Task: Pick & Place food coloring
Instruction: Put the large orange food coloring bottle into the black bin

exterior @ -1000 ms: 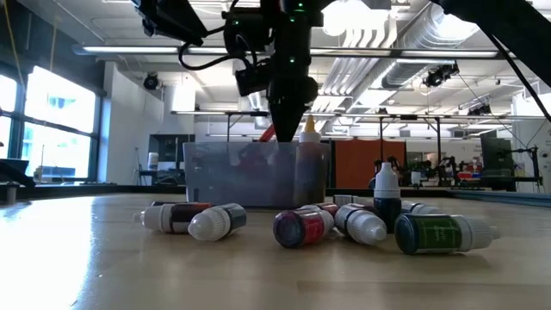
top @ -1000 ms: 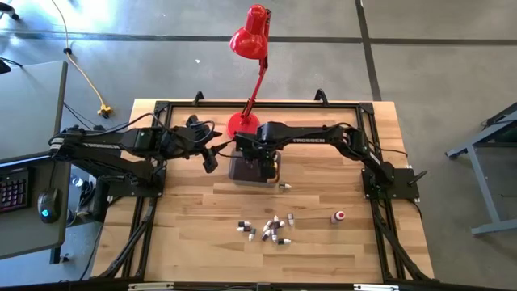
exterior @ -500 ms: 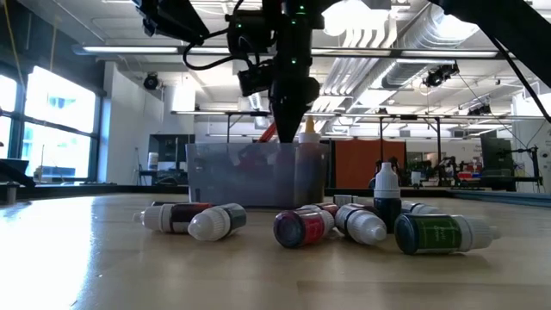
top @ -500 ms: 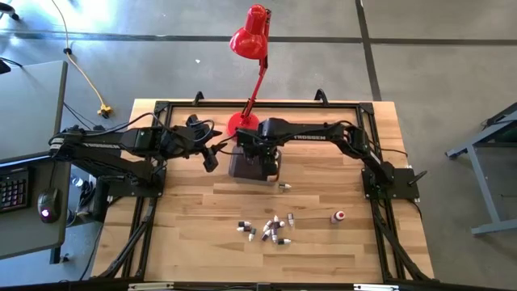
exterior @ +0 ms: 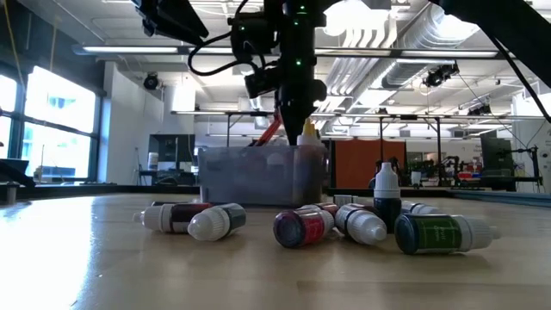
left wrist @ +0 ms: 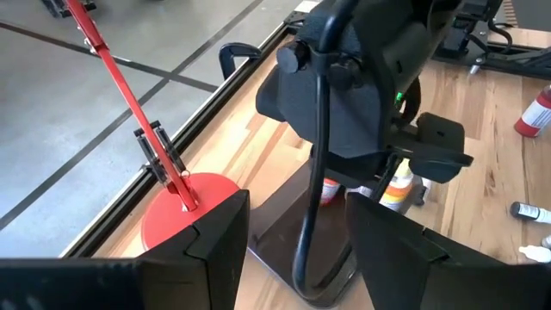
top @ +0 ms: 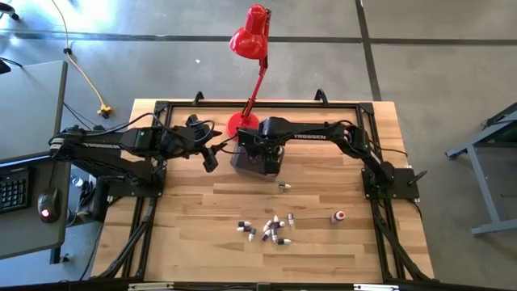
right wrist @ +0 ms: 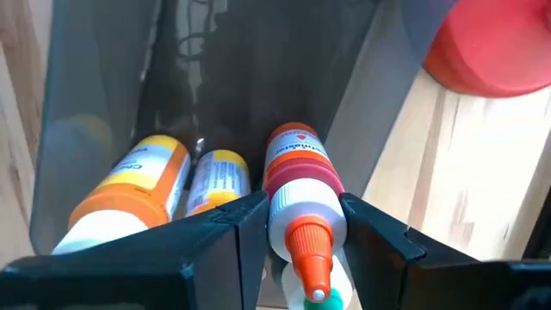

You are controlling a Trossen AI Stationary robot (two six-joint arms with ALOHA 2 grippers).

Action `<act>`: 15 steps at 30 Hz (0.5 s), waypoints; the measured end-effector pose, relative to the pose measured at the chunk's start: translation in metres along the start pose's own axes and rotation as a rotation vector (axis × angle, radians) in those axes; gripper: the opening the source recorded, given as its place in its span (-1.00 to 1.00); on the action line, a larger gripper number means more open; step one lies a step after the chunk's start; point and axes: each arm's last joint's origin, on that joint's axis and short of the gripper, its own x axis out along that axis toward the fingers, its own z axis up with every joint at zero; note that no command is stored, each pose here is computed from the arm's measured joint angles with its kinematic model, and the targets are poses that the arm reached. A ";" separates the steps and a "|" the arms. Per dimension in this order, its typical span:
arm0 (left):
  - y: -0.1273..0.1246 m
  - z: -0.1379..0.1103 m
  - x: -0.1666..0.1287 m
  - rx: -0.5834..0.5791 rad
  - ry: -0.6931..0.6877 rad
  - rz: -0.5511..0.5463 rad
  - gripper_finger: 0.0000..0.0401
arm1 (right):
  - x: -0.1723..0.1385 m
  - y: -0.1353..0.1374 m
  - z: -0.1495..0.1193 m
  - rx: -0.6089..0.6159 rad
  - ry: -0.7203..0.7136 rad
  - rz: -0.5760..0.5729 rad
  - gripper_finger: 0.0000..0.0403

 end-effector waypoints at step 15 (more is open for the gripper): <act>0.000 0.000 0.000 0.001 0.002 0.000 -0.06 | 0.000 -0.003 -0.002 -0.089 0.019 -0.031 -0.36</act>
